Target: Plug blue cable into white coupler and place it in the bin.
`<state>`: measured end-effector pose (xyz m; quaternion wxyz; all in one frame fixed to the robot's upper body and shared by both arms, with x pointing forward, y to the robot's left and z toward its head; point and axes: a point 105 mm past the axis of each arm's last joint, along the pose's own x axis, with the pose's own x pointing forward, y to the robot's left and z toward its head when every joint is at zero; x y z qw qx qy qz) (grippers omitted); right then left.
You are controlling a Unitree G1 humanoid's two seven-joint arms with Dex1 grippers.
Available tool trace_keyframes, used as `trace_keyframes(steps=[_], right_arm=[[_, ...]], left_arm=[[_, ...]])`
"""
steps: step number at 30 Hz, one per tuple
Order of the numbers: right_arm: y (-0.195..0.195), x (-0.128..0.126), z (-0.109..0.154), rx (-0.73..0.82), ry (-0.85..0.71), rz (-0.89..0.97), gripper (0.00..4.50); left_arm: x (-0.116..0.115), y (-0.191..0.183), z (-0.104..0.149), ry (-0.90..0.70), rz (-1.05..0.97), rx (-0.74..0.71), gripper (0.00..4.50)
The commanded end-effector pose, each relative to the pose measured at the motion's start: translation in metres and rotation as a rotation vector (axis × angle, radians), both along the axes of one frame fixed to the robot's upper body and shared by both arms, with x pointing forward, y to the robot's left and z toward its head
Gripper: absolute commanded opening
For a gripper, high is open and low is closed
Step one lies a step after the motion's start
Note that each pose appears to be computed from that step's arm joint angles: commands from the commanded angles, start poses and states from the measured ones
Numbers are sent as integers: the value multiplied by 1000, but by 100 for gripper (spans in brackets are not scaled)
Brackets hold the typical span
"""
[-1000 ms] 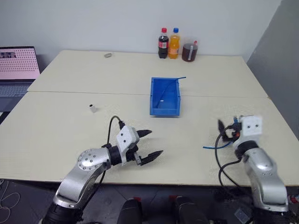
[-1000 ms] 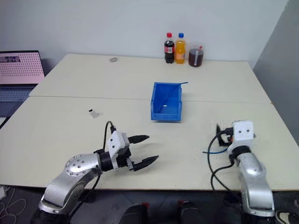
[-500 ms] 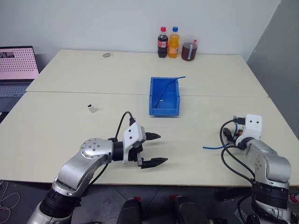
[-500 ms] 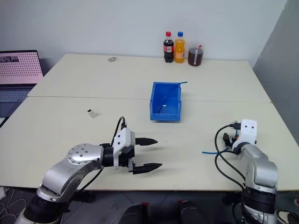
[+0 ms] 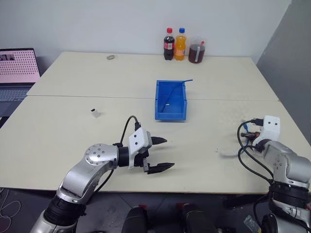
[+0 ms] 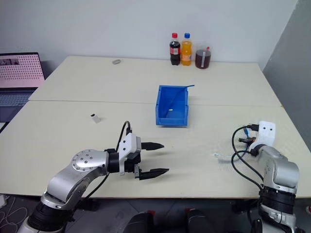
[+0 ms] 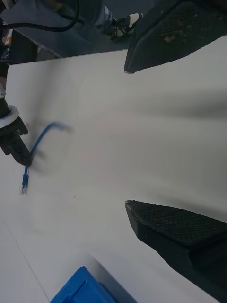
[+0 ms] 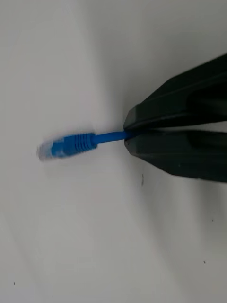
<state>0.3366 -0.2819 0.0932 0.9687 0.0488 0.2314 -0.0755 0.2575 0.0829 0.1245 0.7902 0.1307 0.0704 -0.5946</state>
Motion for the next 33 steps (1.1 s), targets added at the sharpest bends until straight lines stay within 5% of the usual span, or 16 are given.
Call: trace_keyframes(steps=[1,6,12,24,33], right_arm=[[19,3,32,-62,-43,263,4],[81,-25,57,-336,-44,878,4],[152,-39,44,-691,-118,1418,4],[248,-7,21,-832,-277,1705,4],[242,-16,18,-781,-245,1760,198]], left_arm=[[-14,7,-2,48,-31,-14,450],[-38,65,-46,227,5,157,450],[1,108,-34,179,190,167,450],[14,116,-23,173,210,144,450],[32,101,-27,136,214,124,450]])
